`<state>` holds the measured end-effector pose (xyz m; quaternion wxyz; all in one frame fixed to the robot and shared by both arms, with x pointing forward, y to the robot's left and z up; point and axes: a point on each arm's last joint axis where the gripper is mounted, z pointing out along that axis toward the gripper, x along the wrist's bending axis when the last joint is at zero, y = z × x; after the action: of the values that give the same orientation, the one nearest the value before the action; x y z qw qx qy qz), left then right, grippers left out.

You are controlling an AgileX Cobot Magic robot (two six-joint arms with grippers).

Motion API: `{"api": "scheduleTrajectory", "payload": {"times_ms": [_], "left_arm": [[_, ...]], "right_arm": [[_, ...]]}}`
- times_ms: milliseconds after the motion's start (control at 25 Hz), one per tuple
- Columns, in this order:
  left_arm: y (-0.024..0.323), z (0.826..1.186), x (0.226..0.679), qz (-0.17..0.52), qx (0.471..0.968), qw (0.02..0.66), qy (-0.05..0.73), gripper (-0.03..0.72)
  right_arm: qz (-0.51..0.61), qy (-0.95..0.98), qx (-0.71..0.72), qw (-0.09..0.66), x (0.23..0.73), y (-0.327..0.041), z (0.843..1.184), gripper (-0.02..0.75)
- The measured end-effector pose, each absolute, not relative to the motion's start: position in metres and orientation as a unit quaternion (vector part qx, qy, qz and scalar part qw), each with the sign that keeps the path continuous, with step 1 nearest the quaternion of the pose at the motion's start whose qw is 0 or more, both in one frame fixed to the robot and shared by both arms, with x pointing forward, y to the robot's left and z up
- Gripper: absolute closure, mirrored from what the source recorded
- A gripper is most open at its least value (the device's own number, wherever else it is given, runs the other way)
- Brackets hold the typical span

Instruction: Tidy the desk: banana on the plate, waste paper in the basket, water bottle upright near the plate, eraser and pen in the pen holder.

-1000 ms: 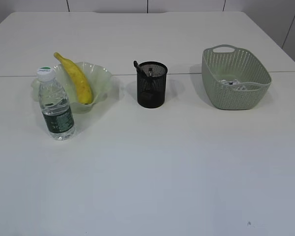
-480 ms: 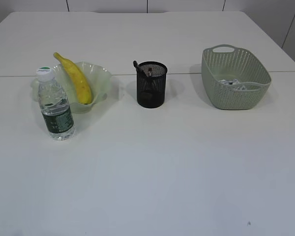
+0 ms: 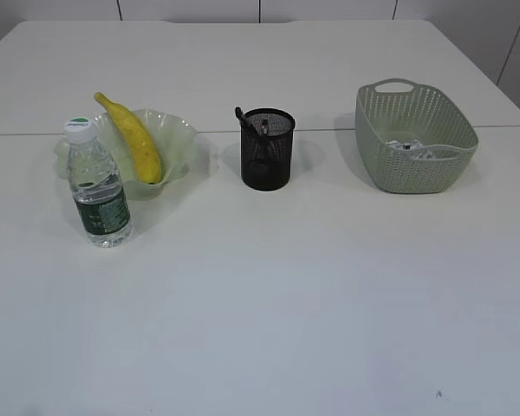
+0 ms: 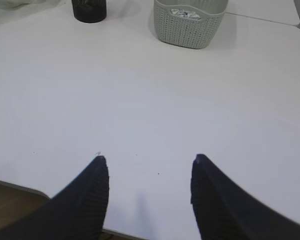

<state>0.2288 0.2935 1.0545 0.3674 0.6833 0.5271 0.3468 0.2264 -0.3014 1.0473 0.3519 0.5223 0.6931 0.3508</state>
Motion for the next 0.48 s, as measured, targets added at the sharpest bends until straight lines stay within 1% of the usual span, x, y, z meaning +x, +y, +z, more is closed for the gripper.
{"api": "scheduleTrajectory", "payload": {"times_ms": [480], "left_arm": [[0.2935,1.0547,0.2289,0.348,0.683,0.368,0.527,0.223]], "right_arm": [[0.351,0.693,0.522,0.352,0.2264,-0.3014,1.0473,0.344]]}}
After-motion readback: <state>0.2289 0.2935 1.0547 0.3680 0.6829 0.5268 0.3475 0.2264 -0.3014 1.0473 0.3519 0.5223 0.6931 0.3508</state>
